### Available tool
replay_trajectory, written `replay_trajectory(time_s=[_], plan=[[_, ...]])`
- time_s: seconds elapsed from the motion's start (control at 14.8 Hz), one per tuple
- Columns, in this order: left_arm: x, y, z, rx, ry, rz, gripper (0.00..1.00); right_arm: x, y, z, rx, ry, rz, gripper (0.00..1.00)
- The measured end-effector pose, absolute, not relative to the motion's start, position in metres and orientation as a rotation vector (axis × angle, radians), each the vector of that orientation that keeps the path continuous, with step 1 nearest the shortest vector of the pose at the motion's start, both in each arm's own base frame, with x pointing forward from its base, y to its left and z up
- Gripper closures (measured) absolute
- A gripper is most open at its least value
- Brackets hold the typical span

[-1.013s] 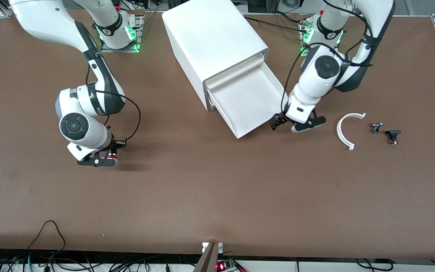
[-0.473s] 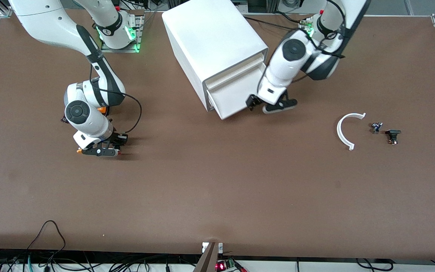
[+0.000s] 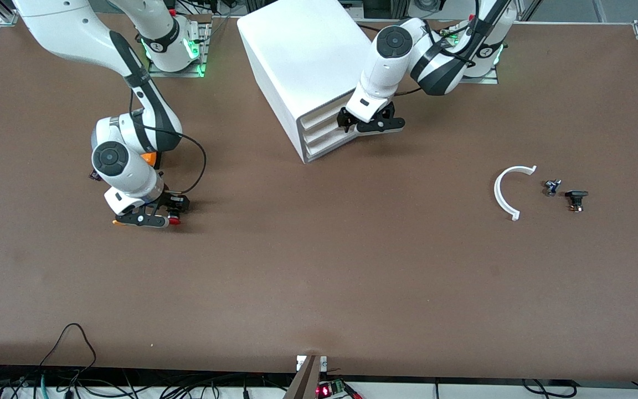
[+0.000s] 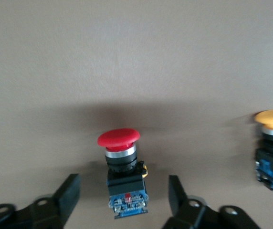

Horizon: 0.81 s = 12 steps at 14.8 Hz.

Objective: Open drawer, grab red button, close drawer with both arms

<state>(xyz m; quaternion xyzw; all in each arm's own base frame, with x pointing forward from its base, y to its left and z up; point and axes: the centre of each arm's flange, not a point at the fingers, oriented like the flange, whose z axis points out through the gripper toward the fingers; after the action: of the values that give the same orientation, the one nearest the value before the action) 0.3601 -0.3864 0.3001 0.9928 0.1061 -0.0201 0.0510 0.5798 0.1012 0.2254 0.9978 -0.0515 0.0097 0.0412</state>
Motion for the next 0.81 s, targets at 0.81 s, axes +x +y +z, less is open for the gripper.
replay_trajectory(time_s=[0.81], plan=[[0.518, -0.212, 0.411, 2.915, 0.667, 0.288, 0.00, 0.639, 0.120, 0.429, 2.998, -0.322, -0.036, 0.00]])
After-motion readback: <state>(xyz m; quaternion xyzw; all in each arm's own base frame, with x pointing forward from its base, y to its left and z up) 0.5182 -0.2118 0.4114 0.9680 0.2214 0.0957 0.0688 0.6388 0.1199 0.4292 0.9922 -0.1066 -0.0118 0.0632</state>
